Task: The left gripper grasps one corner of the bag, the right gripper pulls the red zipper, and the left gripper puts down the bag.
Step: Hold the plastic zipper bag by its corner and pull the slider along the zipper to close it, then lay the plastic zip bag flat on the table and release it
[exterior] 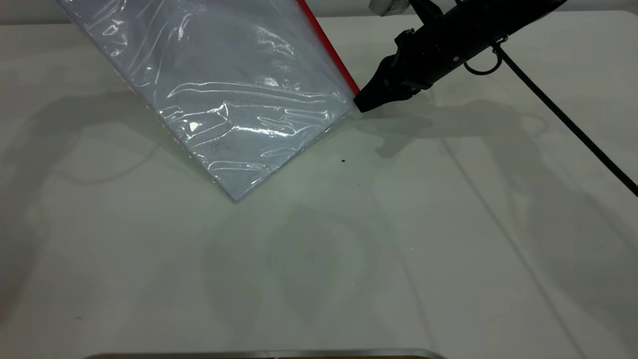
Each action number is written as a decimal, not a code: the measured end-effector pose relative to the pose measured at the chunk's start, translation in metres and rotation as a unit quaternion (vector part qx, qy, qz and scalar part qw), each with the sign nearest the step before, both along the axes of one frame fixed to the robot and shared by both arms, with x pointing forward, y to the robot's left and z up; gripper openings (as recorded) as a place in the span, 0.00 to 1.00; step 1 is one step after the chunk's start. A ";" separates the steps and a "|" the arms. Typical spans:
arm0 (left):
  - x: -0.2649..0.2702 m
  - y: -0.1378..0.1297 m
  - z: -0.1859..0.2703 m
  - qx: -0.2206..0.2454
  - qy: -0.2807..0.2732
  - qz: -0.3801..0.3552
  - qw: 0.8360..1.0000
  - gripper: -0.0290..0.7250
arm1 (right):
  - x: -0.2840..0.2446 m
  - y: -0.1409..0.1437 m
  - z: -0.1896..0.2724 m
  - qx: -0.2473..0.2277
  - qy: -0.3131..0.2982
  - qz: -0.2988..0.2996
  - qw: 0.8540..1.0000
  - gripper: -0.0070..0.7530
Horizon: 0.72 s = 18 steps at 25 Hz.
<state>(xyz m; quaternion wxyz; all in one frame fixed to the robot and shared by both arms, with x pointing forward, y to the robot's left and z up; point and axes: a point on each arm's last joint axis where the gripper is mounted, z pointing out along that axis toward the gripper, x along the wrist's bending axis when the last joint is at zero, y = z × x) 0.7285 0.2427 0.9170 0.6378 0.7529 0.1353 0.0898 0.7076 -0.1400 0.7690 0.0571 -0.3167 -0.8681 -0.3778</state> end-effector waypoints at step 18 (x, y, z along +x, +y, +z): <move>0.000 -0.025 -0.105 -0.066 0.399 0.102 0.909 0.69 | -0.013 0.011 0.253 0.136 -0.066 0.068 0.986 0.63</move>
